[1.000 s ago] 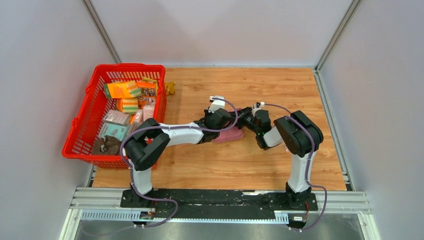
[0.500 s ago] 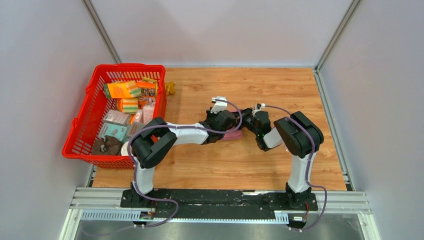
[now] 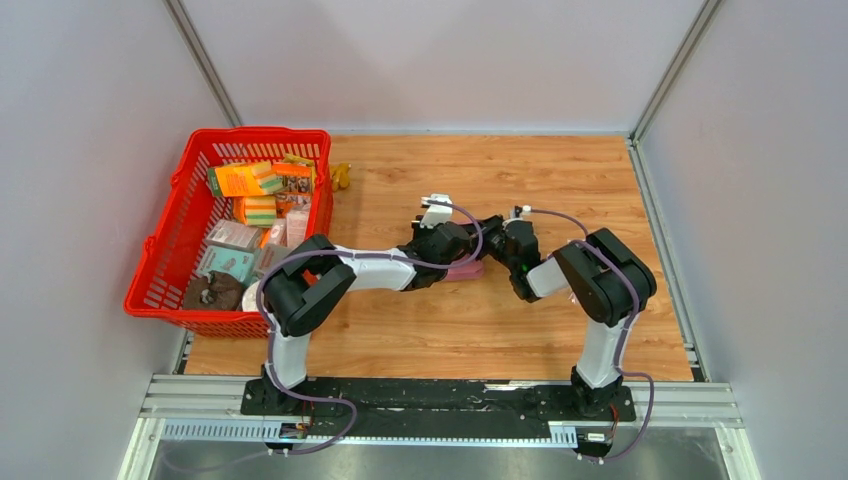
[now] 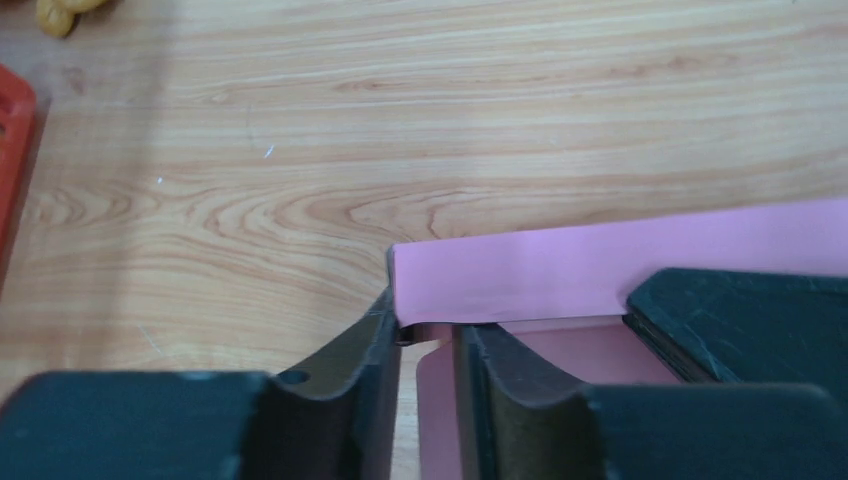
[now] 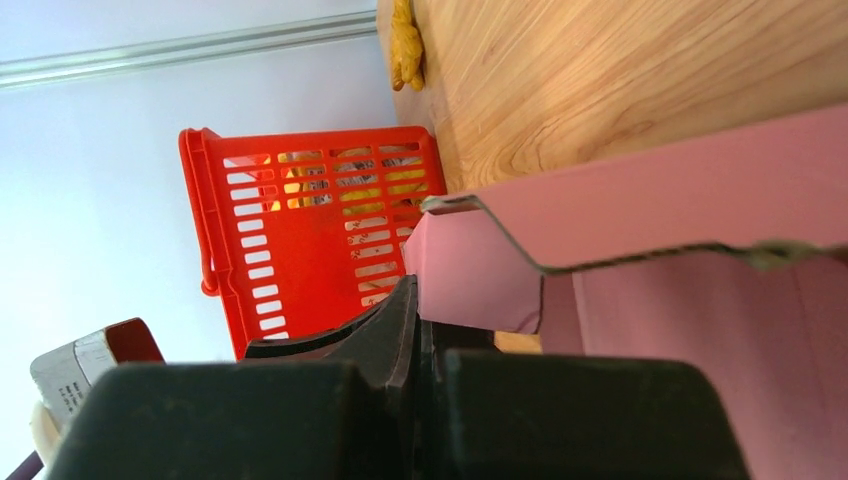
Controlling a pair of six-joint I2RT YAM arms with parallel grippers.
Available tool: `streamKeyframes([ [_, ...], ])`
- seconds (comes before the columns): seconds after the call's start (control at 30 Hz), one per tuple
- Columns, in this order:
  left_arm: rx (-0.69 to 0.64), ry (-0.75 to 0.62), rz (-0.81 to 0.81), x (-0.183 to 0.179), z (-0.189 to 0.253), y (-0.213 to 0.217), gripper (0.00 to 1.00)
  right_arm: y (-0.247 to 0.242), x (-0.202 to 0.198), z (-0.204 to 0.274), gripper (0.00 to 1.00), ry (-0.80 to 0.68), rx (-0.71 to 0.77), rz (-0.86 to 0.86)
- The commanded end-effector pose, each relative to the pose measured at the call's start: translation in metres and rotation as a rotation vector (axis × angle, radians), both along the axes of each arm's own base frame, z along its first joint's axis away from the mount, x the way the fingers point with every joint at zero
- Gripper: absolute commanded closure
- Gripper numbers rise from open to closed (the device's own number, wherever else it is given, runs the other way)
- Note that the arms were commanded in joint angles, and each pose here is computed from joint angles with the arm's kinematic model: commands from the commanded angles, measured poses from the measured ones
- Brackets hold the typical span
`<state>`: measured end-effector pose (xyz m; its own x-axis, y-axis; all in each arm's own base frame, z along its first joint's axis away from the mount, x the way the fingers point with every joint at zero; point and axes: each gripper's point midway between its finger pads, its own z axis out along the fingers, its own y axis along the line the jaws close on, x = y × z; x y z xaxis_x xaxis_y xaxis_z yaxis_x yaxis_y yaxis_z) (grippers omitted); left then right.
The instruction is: Fold the paper box
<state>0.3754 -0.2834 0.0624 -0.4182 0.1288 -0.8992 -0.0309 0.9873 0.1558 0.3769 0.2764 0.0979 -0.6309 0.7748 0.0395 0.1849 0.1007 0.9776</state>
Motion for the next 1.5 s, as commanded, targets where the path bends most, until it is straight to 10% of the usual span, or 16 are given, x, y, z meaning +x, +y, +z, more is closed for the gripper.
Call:
streamKeyframes([
  [0.0, -0.14, 0.035, -0.185, -0.015, 0.004, -0.031, 0.64, 0.021, -0.026, 0.002, 1.0, -0.025, -0.047, 0.117],
  [0.2, -0.271, 0.026, -0.285, -0.032, 0.017, -0.031, 0.4, 0.018, -0.022, 0.001, 1.0, -0.018, -0.071, 0.106],
  [0.57, -0.375, -0.068, -0.178, -0.053, 0.023, 0.023, 0.54, 0.013, -0.019, -0.006, 1.0, 0.043, -0.032, 0.071],
  [0.83, -0.343, -0.083, -0.161, -0.036, 0.015, 0.02, 0.45, 0.012, -0.018, -0.007, 1.0, 0.065, -0.046, 0.062],
  [1.47, -0.14, 0.058, 0.048, -0.017, -0.022, 0.03, 1.0, 0.015, -0.015, -0.003, 1.0, 0.092, -0.014, 0.053],
])
